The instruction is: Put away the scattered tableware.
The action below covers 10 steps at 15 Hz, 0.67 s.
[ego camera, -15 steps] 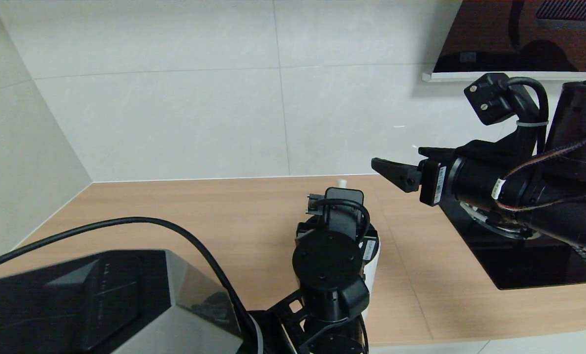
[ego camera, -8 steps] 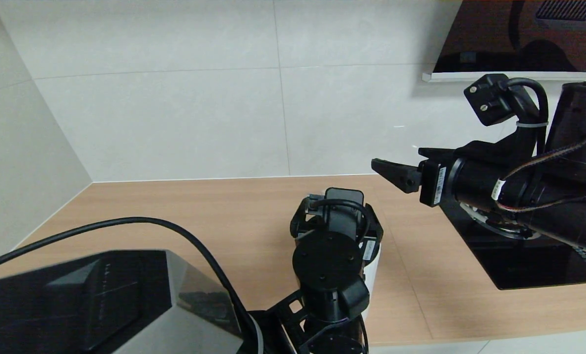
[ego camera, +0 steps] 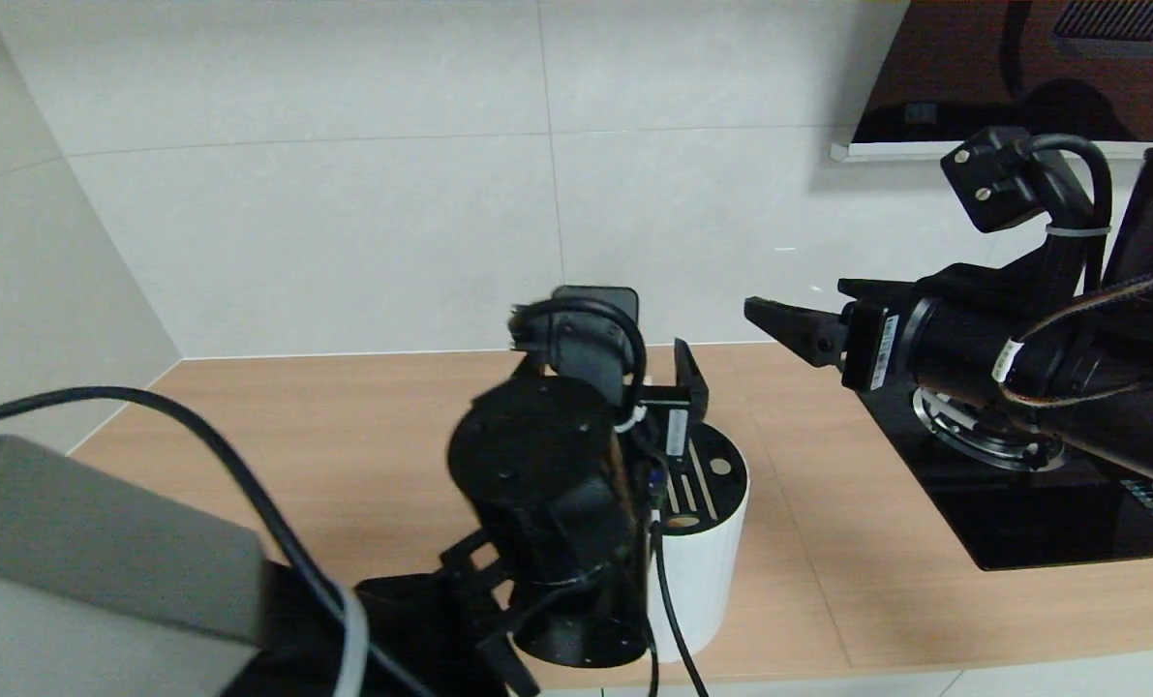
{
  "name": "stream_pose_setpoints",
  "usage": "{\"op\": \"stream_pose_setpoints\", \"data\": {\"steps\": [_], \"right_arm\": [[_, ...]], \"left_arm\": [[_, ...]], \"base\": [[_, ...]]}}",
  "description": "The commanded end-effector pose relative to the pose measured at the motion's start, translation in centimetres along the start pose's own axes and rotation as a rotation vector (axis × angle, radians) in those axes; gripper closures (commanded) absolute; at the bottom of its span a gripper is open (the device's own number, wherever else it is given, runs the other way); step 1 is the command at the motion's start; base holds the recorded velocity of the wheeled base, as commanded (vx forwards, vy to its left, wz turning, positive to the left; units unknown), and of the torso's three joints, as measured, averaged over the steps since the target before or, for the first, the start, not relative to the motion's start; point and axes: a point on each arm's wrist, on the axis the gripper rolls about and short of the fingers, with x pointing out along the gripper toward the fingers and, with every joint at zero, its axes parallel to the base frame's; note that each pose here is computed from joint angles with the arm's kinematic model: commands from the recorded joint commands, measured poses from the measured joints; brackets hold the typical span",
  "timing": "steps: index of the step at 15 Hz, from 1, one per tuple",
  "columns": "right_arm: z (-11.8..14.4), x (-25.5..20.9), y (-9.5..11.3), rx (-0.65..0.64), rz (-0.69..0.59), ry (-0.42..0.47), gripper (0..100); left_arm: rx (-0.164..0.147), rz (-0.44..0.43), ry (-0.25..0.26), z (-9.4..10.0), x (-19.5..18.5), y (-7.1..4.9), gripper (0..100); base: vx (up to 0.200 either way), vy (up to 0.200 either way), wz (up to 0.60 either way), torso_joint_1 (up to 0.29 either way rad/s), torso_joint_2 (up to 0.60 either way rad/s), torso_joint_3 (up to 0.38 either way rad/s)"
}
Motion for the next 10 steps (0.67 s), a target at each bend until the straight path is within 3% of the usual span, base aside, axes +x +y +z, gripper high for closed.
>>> {"op": "stream_pose_setpoints", "data": {"steps": [1,2,4,5,6,10], "right_arm": [[1.1,-1.8,-1.0,0.005,-0.032,-0.048,0],[1.6,-2.7,-1.6,0.009,-0.050,-0.072,0],[1.4,-5.4,-2.1,0.010,-0.064,-0.085,0],[1.3,-6.1,-2.3,0.010,-0.074,-0.089,0],[0.9,-8.8,-2.8,0.012,-0.096,-0.114,0],[-0.7,-16.6,-4.5,0.009,-0.234,-0.226,0]], "left_arm": [[-0.105,0.064,-0.095,8.5,-2.6,7.4,0],[-0.110,0.083,-0.103,9.6,-3.5,9.3,0],[-0.084,0.131,-0.094,10.3,-5.5,13.3,0],[-0.076,0.152,-0.093,10.5,-5.8,14.3,0],[-0.059,0.222,-0.093,10.9,-7.6,17.6,0],[-0.012,0.404,-0.100,9.4,-14.2,24.8,0]], "base": [[0.000,0.000,0.00,0.000,0.00,0.000],[0.000,0.000,0.00,0.000,0.00,0.000],[0.000,0.000,0.00,0.000,0.00,0.000],[0.000,0.000,0.00,0.000,0.00,0.000],[0.000,0.000,0.00,0.000,0.00,0.000],[0.000,0.000,0.00,0.000,0.00,0.000]]}}
